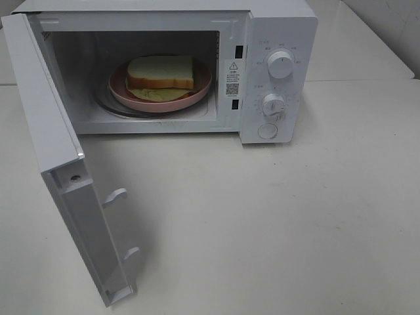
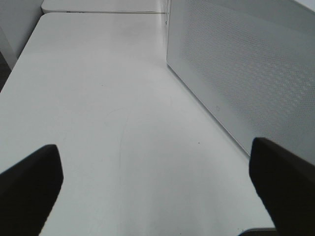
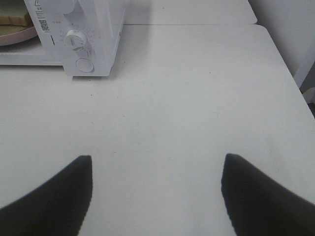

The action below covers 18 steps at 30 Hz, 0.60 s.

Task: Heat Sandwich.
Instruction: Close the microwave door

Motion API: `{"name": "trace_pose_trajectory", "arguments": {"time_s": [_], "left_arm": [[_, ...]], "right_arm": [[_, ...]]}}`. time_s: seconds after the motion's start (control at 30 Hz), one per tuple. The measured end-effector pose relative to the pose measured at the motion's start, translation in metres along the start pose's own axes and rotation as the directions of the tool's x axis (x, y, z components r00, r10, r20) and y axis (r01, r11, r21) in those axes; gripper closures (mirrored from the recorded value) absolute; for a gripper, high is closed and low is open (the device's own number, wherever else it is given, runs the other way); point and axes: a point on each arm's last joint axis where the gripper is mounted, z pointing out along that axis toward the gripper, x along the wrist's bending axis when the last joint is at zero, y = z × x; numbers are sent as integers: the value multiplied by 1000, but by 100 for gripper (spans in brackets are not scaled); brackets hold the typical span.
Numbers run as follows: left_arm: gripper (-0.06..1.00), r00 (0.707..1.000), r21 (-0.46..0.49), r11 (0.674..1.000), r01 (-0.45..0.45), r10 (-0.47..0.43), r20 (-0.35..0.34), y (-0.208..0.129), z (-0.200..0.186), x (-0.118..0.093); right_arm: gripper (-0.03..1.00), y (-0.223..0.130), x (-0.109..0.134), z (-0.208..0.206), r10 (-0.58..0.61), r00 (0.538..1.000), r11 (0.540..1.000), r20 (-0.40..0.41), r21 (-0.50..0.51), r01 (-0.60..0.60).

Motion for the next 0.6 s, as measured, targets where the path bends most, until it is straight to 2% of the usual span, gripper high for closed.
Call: {"name": "trace_pose_trajectory", "arguments": {"time_s": [0.6], "left_arm": [[-3, 1000, 0, 1000, 0, 0, 0, 0, 0, 0]], "right_arm": [[28, 0, 0, 0, 0, 1000, 1000, 0, 0, 0]]}}
